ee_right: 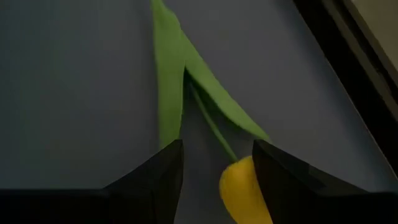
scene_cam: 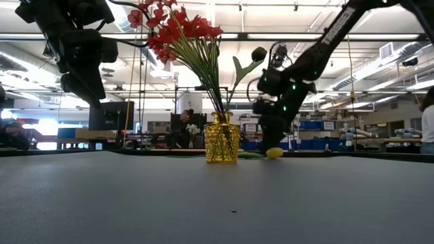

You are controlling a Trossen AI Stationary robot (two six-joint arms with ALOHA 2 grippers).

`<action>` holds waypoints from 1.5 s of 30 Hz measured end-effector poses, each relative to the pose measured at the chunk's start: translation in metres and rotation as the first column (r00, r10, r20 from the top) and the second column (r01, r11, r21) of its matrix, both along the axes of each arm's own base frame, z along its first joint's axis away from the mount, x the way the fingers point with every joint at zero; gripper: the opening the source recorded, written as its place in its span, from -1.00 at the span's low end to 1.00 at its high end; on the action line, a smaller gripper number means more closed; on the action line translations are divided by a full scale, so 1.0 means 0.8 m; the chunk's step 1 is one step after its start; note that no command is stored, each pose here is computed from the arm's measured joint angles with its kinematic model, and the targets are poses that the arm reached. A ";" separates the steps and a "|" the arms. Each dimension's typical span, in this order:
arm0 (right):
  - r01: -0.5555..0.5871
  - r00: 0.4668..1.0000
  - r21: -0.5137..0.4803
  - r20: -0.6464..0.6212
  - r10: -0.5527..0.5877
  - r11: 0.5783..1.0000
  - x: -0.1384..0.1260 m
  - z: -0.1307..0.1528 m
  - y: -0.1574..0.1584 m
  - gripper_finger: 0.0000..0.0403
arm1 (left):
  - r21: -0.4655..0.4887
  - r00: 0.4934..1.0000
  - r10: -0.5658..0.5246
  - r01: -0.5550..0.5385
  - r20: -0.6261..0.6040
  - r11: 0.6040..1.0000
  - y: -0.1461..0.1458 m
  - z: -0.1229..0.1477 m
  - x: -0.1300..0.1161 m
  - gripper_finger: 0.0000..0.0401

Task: Sort flowers into vase by color
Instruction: Put the yellow tulip into the transparent vase

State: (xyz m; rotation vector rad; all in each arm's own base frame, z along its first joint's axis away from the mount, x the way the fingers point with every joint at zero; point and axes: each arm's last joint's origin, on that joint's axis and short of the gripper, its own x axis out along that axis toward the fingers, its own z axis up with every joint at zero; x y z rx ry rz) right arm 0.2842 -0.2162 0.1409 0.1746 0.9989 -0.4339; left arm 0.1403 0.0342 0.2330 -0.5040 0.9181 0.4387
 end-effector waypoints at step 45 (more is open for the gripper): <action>0.601 0.799 0.728 -0.531 -0.283 0.330 -0.165 0.186 0.173 -0.81 | 0.034 0.927 -0.369 0.372 -0.071 0.928 -0.011 0.076 -0.022 0.33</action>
